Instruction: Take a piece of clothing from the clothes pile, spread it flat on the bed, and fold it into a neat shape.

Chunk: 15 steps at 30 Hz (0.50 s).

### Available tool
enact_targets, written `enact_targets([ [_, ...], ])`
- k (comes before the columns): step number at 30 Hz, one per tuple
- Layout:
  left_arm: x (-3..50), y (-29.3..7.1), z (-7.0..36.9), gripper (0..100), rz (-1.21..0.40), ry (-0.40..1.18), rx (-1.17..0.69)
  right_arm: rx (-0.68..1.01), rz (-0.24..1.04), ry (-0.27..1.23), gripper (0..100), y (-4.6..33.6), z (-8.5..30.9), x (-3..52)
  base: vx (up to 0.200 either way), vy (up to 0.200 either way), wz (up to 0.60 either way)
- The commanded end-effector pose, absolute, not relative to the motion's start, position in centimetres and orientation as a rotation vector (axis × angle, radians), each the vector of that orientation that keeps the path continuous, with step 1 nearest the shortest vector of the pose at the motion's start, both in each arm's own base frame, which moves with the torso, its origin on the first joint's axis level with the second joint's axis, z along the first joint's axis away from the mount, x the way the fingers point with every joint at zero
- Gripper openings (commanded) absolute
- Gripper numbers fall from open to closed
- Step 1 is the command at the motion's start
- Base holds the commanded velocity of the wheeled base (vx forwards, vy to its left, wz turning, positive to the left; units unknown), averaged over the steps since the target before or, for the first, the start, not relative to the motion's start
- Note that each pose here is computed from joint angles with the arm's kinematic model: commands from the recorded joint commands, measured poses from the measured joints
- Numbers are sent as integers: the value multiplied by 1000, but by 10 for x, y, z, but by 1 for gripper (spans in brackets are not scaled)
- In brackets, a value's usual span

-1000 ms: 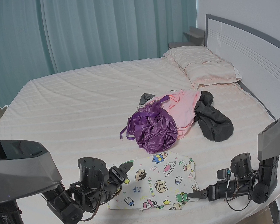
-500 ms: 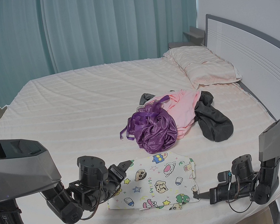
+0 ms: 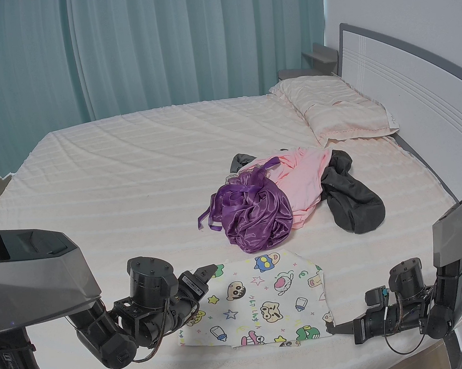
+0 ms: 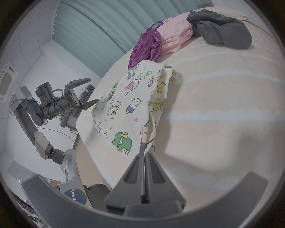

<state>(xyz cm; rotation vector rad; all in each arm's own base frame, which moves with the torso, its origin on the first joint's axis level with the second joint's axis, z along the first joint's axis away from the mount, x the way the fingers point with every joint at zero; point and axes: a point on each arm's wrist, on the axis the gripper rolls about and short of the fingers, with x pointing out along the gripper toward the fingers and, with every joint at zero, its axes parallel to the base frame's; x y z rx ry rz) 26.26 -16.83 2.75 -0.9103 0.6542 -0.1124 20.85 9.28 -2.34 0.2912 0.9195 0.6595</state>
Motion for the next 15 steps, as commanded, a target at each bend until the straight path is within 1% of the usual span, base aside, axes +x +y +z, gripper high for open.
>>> enact_targets([
  [1,263,-168,27,100,-111,654,-911,283,659,931,0,91,-25,206,0,0,0],
  [6,263,-169,27,100,-113,655,-909,260,667,933,0,91,-27,205,0,0,0],
  [7,263,-169,27,100,-112,656,-910,261,666,925,100,91,-26,206,0,0,0],
  [12,263,-169,27,100,-113,657,-910,268,654,850,100,87,-15,213,0,0,0],
  [14,263,-169,27,100,-113,657,-910,273,621,738,100,85,0,229,0,0,0],
  [15,263,-169,27,100,-113,657,-910,279,614,715,100,85,4,233,0,0,0],
])
